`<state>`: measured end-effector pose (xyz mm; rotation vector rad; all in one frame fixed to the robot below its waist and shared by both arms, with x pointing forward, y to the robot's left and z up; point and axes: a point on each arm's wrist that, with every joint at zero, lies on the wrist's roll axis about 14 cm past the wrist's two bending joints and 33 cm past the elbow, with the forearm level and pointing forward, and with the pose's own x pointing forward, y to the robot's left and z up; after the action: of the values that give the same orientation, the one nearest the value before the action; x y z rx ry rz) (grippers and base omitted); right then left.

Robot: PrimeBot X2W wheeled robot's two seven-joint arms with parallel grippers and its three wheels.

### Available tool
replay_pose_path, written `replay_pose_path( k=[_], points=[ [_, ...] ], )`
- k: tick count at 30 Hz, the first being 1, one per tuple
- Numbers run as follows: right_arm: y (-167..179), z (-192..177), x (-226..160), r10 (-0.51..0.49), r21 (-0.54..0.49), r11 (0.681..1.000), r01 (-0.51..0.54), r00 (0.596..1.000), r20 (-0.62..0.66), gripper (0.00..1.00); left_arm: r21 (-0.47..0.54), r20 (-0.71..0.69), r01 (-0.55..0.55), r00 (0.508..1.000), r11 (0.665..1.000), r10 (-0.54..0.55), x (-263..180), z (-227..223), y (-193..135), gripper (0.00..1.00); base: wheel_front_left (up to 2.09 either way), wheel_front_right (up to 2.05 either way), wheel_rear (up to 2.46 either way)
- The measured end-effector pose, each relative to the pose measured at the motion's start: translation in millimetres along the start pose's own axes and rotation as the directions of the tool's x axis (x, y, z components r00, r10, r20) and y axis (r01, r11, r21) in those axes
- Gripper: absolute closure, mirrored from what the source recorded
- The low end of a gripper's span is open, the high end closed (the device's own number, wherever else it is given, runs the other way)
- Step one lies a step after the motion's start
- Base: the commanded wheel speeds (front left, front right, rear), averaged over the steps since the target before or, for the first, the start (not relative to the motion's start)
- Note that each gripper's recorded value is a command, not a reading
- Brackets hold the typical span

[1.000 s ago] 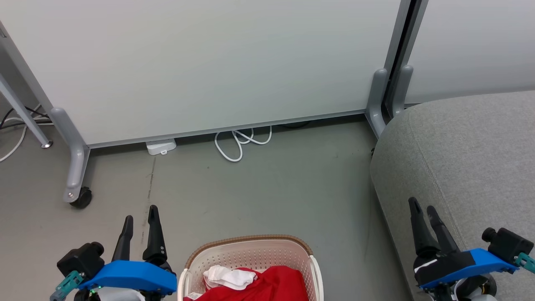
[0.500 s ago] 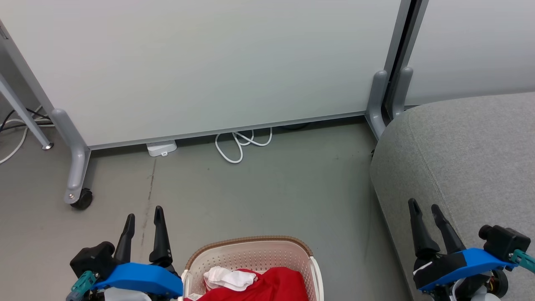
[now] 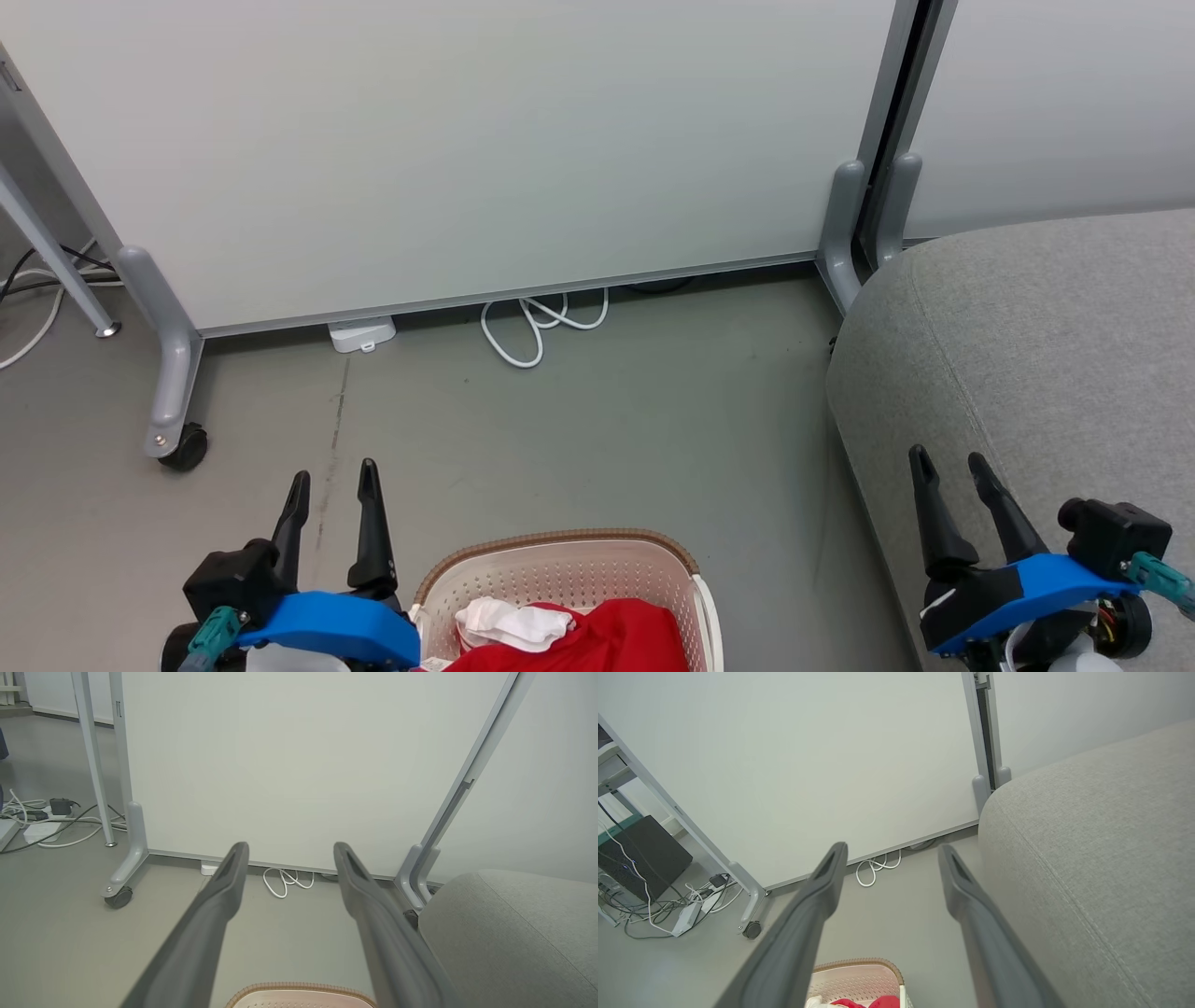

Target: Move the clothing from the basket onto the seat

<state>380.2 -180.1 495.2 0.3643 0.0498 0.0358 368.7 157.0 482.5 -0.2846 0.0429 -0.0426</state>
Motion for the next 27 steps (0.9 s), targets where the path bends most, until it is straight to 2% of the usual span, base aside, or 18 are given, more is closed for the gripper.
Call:
replay_pose_path(
  k=[27],
  points=[
    [2.8,5.8,0.2,0.021,-0.236,0.971,-0.019,1.000,0.008,0.00,0.160,0.020,0.041,0.999,0.986,-0.045,-1.2,-3.1,-9.0,0.00,0.00,0.00,0.00]
  ],
)
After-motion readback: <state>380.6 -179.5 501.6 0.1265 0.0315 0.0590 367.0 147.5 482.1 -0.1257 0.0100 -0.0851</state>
